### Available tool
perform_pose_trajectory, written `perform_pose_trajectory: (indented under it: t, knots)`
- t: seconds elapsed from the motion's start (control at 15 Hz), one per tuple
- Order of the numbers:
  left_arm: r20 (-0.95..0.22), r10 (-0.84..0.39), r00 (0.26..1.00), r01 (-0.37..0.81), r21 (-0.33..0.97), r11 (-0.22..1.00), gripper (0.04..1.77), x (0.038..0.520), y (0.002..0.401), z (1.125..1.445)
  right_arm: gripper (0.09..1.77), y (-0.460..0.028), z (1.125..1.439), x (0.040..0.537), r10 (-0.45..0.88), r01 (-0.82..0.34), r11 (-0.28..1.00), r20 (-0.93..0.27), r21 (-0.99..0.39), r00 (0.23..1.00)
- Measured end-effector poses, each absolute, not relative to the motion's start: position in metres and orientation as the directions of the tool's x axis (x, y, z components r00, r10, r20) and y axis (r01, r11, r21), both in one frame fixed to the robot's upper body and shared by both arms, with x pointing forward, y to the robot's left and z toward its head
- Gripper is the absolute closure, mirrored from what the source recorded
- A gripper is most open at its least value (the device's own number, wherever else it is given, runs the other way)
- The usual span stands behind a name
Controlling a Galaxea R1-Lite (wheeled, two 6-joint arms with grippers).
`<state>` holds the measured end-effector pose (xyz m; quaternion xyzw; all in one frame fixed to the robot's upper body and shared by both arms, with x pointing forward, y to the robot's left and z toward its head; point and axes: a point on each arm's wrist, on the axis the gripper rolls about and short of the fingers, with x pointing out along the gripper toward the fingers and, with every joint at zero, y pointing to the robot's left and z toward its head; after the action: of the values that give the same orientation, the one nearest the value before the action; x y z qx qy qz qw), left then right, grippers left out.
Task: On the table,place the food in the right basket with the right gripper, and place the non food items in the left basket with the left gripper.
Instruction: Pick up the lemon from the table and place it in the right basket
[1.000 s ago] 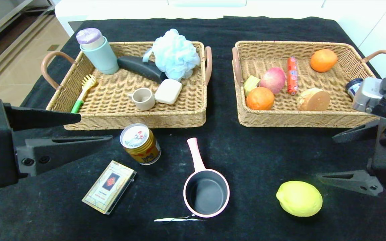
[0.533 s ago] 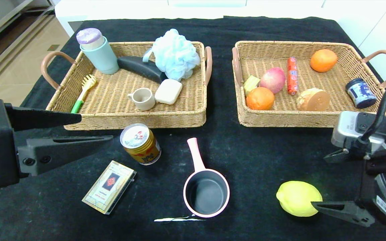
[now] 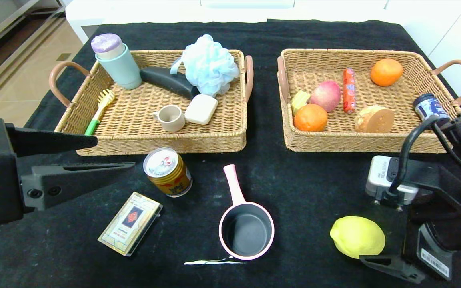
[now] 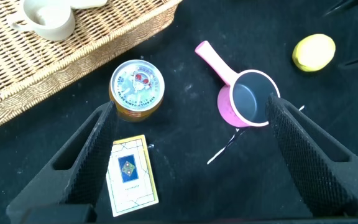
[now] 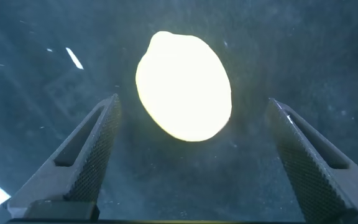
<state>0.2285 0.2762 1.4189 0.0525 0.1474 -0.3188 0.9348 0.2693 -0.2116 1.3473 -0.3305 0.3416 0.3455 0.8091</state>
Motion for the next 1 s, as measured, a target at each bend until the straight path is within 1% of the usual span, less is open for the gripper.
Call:
perform_pose_trajectory:
  t: [0.27,0.73,0.93,1.0]
  knots:
    - [-0.309,-0.580,0.753,0.611,0.004,0.791,0.09,0.229,0.276,1.419,0.16,-0.205,1.338,0.277,0.311,-0.793,0.536,-0.805,-0.290,0.505]
    - [-0.309,-0.581,0.753,0.612,0.004,0.791,0.09,0.228,0.276,1.419,0.16,-0.197,1.325,0.288,0.264,-0.794,0.531,-0.834,-0.295,0.485]
    - [-0.309,-0.581,0.753,0.612,0.004,0.791,0.09,0.229,0.276,1.419,0.16,-0.189,1.320,0.296,0.284,-0.787,0.539,-0.814,-0.302,0.507]
    - [-0.309,-0.580,0.754,0.611,0.004,0.792,0.09,0.229,0.276,1.419,0.16,-0.188,1.317,0.297,0.279,-0.789,0.537,-0.820,-0.298,0.500]
